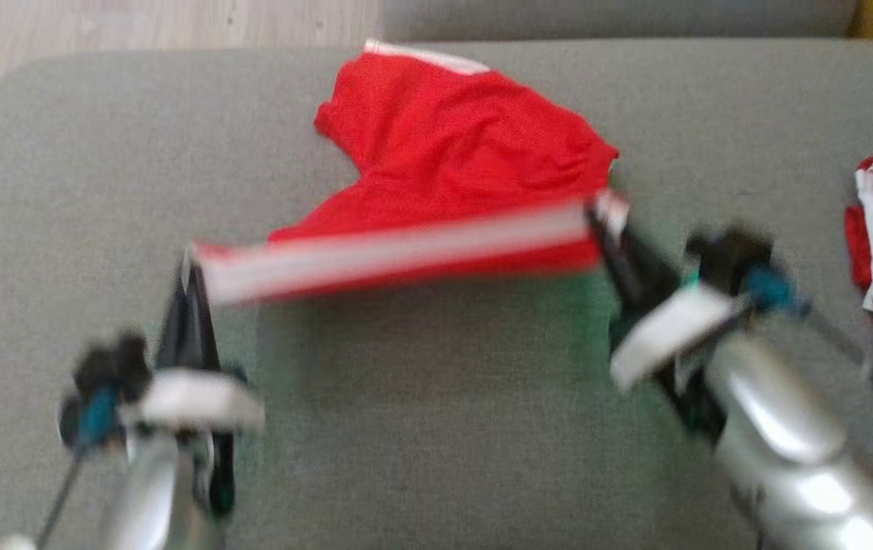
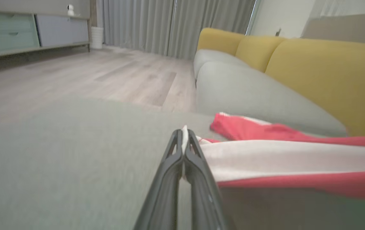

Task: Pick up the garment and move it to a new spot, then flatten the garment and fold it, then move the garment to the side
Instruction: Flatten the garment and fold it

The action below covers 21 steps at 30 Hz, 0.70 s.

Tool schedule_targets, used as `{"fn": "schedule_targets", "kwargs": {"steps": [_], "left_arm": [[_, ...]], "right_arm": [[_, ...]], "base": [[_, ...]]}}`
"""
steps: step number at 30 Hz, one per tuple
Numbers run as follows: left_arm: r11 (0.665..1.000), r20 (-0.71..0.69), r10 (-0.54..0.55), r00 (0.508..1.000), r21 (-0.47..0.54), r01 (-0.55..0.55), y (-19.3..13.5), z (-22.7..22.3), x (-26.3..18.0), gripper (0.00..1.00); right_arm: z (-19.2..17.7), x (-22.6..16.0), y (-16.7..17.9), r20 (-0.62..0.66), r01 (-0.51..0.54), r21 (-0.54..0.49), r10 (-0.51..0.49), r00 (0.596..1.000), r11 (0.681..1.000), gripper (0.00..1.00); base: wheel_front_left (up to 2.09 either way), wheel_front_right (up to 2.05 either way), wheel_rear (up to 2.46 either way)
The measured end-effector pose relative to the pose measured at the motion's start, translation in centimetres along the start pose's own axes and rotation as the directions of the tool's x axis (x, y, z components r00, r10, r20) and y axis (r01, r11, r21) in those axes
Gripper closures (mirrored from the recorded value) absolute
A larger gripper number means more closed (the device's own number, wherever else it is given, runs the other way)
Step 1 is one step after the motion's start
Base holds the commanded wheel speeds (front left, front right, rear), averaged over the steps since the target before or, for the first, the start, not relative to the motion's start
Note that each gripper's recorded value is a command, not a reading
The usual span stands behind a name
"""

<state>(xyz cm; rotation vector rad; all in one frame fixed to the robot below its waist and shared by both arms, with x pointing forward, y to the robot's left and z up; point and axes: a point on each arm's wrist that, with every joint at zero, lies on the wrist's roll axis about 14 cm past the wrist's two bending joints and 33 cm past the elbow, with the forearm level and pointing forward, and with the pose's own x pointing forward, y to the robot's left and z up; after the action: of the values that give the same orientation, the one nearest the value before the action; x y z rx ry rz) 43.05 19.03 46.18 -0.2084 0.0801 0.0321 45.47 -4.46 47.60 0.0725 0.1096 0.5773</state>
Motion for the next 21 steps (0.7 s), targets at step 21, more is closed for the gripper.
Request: {"fn": "schedule_targets", "kwargs": {"steps": [21], "left_arm": [[1.000, -0.047, 0.004, 0.999, -0.029, -0.005, 0.2, -3.0, -9.3, 1.00]], "right_arm": [[-6.7, -10.7, 6.2, -0.114, 0.044, 0.326, -0.007, 0.993, 0.944, 1.00]], "base": [[0.00, 0.00, 0.00]]}}
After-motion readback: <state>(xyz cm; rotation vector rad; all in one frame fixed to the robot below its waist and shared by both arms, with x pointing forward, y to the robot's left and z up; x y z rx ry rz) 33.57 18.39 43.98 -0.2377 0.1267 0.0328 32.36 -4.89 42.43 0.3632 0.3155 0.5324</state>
